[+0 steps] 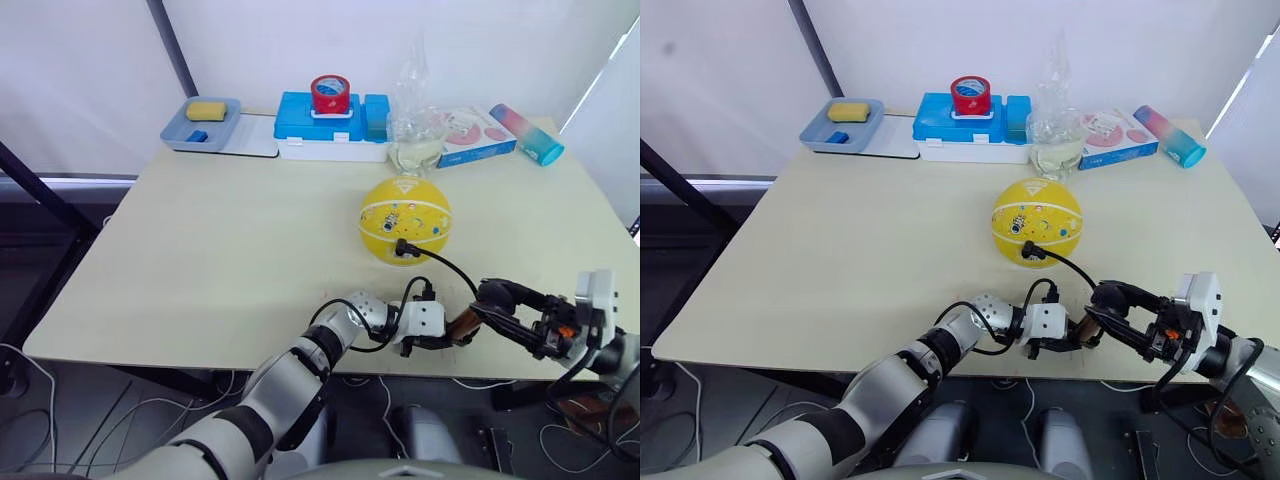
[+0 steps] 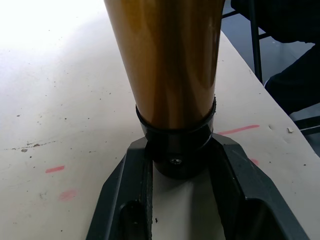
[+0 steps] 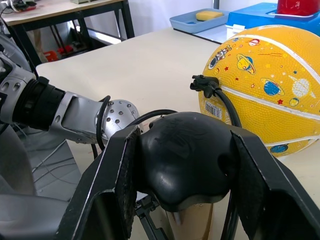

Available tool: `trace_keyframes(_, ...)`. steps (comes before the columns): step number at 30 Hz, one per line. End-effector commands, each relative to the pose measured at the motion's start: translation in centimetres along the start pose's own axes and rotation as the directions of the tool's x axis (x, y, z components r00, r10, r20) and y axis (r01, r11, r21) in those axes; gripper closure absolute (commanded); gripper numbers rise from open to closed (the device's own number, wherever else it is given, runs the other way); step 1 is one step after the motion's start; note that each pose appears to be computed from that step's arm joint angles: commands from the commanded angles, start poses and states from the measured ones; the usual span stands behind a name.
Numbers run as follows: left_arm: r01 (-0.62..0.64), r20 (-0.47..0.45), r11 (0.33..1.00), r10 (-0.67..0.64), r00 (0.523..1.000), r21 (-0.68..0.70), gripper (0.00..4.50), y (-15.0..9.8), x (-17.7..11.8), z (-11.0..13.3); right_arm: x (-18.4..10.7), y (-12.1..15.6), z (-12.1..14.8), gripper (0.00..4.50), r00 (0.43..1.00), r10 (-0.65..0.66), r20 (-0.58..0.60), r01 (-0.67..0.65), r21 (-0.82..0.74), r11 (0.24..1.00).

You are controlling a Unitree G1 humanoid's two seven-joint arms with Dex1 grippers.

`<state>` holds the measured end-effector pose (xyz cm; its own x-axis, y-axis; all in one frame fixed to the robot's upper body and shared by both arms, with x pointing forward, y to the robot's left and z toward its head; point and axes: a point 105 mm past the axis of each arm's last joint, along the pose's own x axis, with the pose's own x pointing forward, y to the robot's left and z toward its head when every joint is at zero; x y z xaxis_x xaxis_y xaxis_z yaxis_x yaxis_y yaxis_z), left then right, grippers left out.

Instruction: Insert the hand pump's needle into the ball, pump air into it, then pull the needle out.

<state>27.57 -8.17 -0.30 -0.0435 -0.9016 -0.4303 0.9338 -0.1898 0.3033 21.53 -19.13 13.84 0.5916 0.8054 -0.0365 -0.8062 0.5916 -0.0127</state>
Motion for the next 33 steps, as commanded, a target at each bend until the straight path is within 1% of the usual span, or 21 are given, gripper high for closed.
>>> trace_keyframes(1, 0.147, -0.091, 0.989, -0.147, 0.985, -0.005, 3.4, -3.1, 0.8, -1.8, -2.1, -2.2, 2.4, 2.56, 0.995, -0.102, 0.003, 0.102, -0.084, 0.991)
trace_keyframes(9, 0.157, -0.093, 0.988, -0.157, 0.983, -0.005, 3.4, -3.4, 0.9, -1.8, -3.8, -2.2, 10.3, 2.56, 0.993, -0.072, 0.098, 0.086, -0.155, 0.984)
trace_keyframes(15, 0.164, -0.094, 0.986, -0.164, 0.982, -0.006, 3.4, -3.5, 0.9, -1.9, -5.2, -1.3, 15.1, 2.56, 0.992, -0.046, 0.121, 0.068, -0.183, 0.981)
trace_keyframes(17, 0.161, -0.09, 0.987, -0.162, 0.983, -0.008, 3.4, -3.5, 0.9, -1.8, -5.2, -1.2, 16.2, 2.56, 0.991, -0.043, 0.125, 0.068, -0.204, 0.977)
trace_keyframes(19, 0.159, -0.087, 0.987, -0.159, 0.983, -0.009, 3.4, -3.4, 1.0, -1.8, -5.1, -1.1, 16.8, 2.56, 0.99, -0.039, 0.135, 0.066, -0.204, 0.977)
trace_keyframes(22, 0.157, -0.083, 0.988, -0.157, 0.984, -0.011, 3.4, -3.4, 1.1, -1.7, -4.6, -1.1, 16.0, 2.56, 0.993, -0.035, 0.109, 0.054, -0.183, 0.982)
trace_keyframes(25, 0.156, -0.081, 0.988, -0.156, 0.984, -0.01, 3.4, -3.4, 1.1, -1.6, -3.7, -1.5, 11.3, 2.56, 0.998, -0.052, -0.031, 0.048, -0.126, 0.991)
trace_keyframes(27, 0.154, -0.081, 0.988, -0.154, 0.985, -0.009, 3.4, -3.3, 1.1, -1.5, -3.0, -1.9, 8.6, 2.56, 0.994, -0.074, -0.082, 0.064, -0.113, 0.992)
trace_keyframes(29, 0.152, -0.081, 0.988, -0.152, 0.985, -0.008, 3.4, -3.2, 1.1, -1.5, -2.6, -2.1, 7.0, 2.56, 0.992, -0.084, -0.091, 0.075, -0.099, 0.992)
trace_keyframes(31, 0.149, -0.081, 0.989, -0.149, 0.985, -0.008, 3.4, -3.1, 1.2, -1.4, -2.4, -2.9, 5.7, 2.56, 0.989, -0.13, -0.075, 0.123, -0.091, 0.988)
trace_keyframes(32, 0.145, -0.08, 0.989, -0.145, 0.986, -0.009, 3.4, -3.0, 1.2, -1.4, -2.3, -3.0, 4.5, 2.56, 0.985, -0.133, -0.108, 0.123, -0.096, 0.988)
trace_keyframes(33, 0.143, -0.078, 0.99, -0.143, 0.987, -0.011, 3.4, -3.0, 1.2, -1.3, -2.0, -3.1, 3.3, 2.56, 0.983, -0.151, -0.107, 0.144, -0.073, 0.987)
